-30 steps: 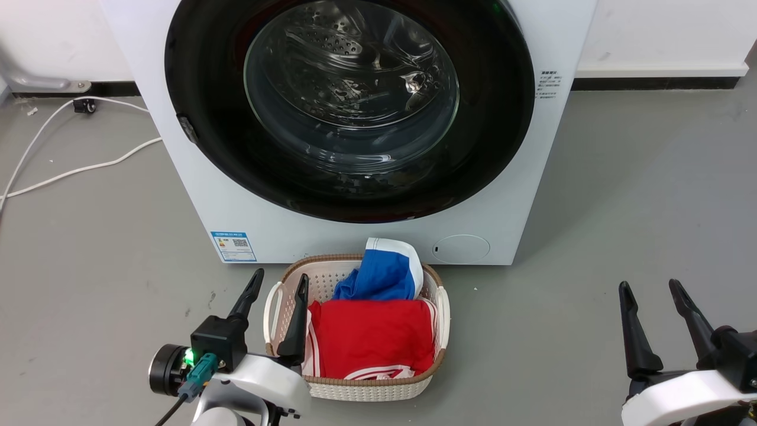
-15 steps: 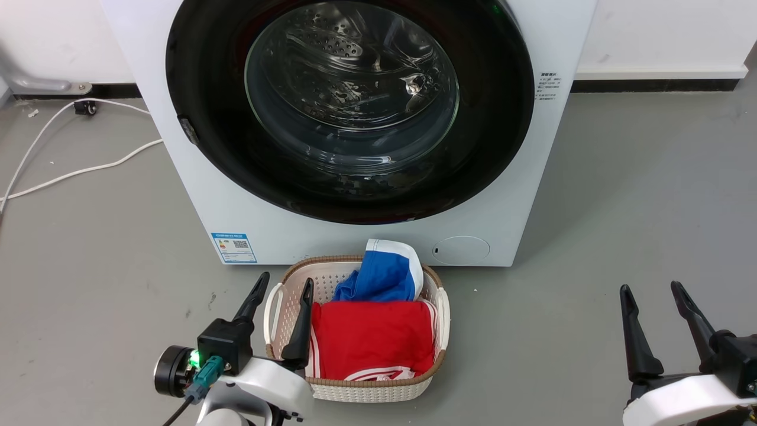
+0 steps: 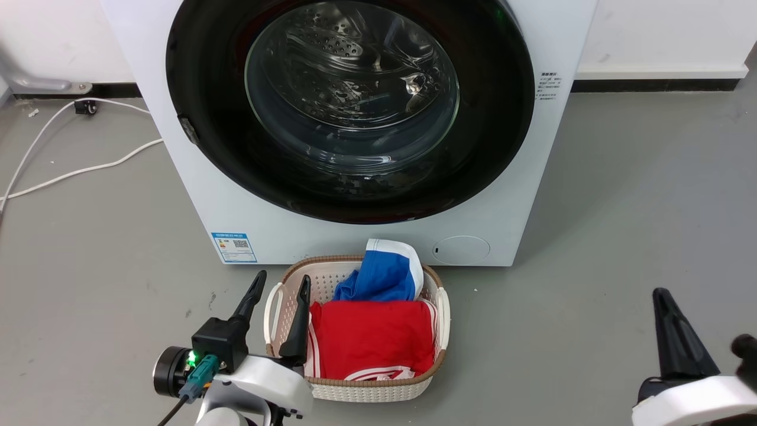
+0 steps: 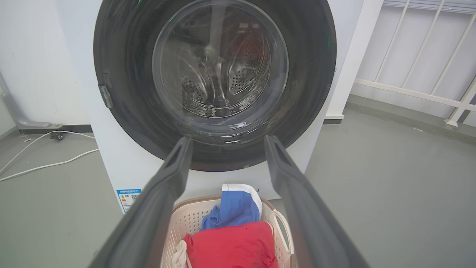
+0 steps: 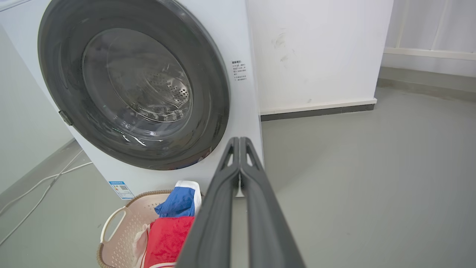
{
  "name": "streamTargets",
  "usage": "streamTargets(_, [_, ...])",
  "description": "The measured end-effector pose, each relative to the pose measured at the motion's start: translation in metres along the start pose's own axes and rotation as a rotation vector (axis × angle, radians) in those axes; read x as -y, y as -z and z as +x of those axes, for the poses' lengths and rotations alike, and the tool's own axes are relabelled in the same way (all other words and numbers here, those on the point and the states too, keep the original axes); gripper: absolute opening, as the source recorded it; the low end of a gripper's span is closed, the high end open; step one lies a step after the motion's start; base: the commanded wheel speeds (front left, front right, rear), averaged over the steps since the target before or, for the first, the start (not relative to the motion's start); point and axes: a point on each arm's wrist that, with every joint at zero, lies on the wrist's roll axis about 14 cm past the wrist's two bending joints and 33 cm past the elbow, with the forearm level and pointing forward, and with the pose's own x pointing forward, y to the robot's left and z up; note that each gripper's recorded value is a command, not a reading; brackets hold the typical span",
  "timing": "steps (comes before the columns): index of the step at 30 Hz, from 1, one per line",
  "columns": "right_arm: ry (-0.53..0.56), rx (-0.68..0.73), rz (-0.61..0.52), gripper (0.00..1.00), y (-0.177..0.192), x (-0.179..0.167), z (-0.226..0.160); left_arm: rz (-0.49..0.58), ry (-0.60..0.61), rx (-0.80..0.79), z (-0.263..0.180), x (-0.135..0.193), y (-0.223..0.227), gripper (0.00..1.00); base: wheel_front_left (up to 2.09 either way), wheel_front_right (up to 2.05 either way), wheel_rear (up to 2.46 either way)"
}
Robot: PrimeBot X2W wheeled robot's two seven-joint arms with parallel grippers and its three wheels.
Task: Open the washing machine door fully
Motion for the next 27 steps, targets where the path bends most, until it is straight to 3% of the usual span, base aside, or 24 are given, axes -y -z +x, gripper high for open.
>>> streamTargets(5, [0.049, 0.005, 0.289, 0.00, 0.006, 0.014, -0.001, -0.002, -0.003, 0.005, 0.001, -0.001, -0.001, 1.00, 0.00, 0.00, 0.00])
streamTargets(13, [0.158, 0.089, 0.997, 0.00, 0.016, 0.042, 0.004, -0.011, -0.004, 0.008, 0.006, 0.000, -0.001, 1.00, 0.00, 0.00, 0.00])
streamTargets(18, [0.226, 0.168, 1.325, 0.00, 0.020, 0.068, 0.014, -0.013, 0.001, 0.013, 0.015, 0.000, -0.001, 1.00, 0.00, 0.00, 0.00])
streamTargets(21, [0.255, 0.196, 1.443, 0.00, 0.024, 0.085, 0.023, -0.016, 0.004, 0.016, 0.022, 0.001, -0.001, 1.00, 0.00, 0.00, 0.00])
streamTargets(27, [0.296, 0.239, 1.525, 0.00, 0.022, 0.125, 0.057, -0.035, 0.017, 0.029, 0.041, 0.003, 0.000, 1.00, 0.00, 0.00, 0.00])
